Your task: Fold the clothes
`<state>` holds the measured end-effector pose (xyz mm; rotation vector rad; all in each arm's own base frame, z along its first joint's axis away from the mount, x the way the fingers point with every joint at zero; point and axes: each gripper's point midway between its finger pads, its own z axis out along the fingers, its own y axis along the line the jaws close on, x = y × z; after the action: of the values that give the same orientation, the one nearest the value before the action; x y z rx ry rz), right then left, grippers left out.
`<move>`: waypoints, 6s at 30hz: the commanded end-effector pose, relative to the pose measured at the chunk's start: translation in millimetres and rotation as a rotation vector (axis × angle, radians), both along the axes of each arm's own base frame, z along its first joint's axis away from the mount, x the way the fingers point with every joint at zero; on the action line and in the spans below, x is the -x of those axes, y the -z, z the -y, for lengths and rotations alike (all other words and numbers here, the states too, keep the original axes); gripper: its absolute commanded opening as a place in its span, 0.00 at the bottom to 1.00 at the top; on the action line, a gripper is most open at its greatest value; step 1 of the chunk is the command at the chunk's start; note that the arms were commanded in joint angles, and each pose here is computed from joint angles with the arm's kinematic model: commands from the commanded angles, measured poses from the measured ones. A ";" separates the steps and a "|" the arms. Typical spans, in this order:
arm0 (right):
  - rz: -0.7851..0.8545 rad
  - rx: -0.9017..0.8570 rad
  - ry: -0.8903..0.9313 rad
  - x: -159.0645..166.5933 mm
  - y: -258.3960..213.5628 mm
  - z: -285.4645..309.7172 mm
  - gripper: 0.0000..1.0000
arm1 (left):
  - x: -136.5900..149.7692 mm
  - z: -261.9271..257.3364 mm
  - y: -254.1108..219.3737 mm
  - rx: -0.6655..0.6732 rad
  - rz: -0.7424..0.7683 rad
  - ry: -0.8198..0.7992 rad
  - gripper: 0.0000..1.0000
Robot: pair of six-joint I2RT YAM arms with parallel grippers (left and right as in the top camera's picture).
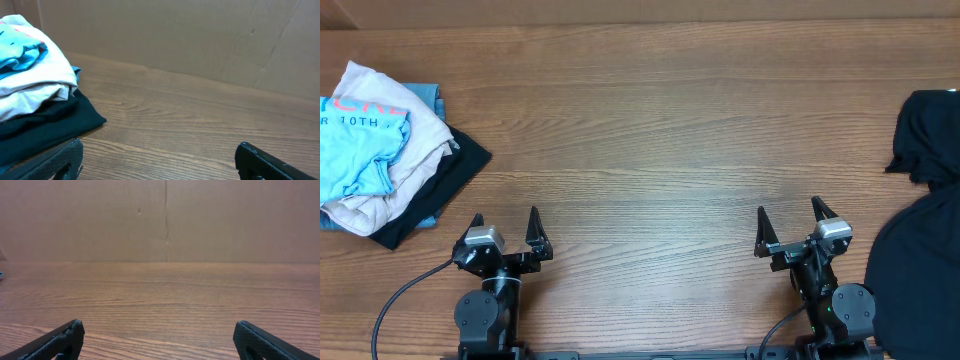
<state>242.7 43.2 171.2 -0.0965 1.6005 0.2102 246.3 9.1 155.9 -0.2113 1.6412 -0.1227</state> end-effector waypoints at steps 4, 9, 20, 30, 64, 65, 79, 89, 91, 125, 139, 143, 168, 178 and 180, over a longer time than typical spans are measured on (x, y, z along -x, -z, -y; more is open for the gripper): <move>-0.001 0.004 0.032 -1.7 3.0 7.4 1.00 | 0.1 0.2 -0.3 0.020 0.008 -0.004 1.00; -0.001 0.004 0.032 -1.7 3.0 7.4 1.00 | 0.1 0.1 -0.3 0.020 0.008 -0.004 1.00; -0.001 0.004 0.032 -1.7 3.0 7.4 1.00 | 0.1 0.2 -0.3 0.020 0.008 -0.004 1.00; -0.001 0.004 0.032 -1.7 3.0 7.4 1.00 | 0.1 0.2 -0.3 0.020 0.008 -0.004 1.00; -0.001 0.004 0.032 -1.7 3.0 7.4 1.00 | 0.1 0.2 -0.3 0.020 0.008 -0.004 1.00; -0.001 0.004 0.032 -1.7 3.0 7.4 1.00 | 0.1 0.1 -0.3 0.020 0.008 -0.004 1.00; -0.001 0.004 0.032 -1.7 3.0 7.4 1.00 | 0.1 0.2 -0.3 0.020 0.008 -0.004 1.00; -0.001 0.004 0.032 -1.7 3.0 7.4 1.00 | 0.1 0.1 -0.3 0.020 0.008 -0.004 1.00; -0.001 0.004 0.032 -1.7 3.0 7.4 1.00 | 0.1 0.2 -0.3 0.020 0.008 -0.004 1.00; 0.218 -0.125 0.192 11.1 -226.3 37.6 1.00 | 0.1 0.1 -0.3 0.020 0.008 -0.004 1.00; -0.167 -0.036 0.216 -120.6 -280.8 25.3 1.00 | 0.1 0.2 -0.3 0.020 0.008 -0.004 1.00; -0.255 -0.018 0.218 -146.2 -256.8 22.4 1.00 | 0.1 0.2 -0.3 0.020 0.008 -0.004 1.00; -0.885 -0.566 1.009 -176.3 22.5 265.9 0.55 | 0.1 0.2 -0.3 0.020 0.008 -0.004 1.00; -1.015 -0.672 1.102 -168.5 98.8 285.9 0.60 | 0.1 0.2 -0.3 0.020 0.008 -0.004 1.00; -1.033 -0.681 1.114 -165.9 108.2 288.1 0.60 | 0.1 0.2 -0.3 0.020 0.008 -0.004 1.00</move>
<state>407.0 -237.8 72.8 1.5619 2.2428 -0.1262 246.3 9.1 155.4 -0.2114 1.6424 -0.1226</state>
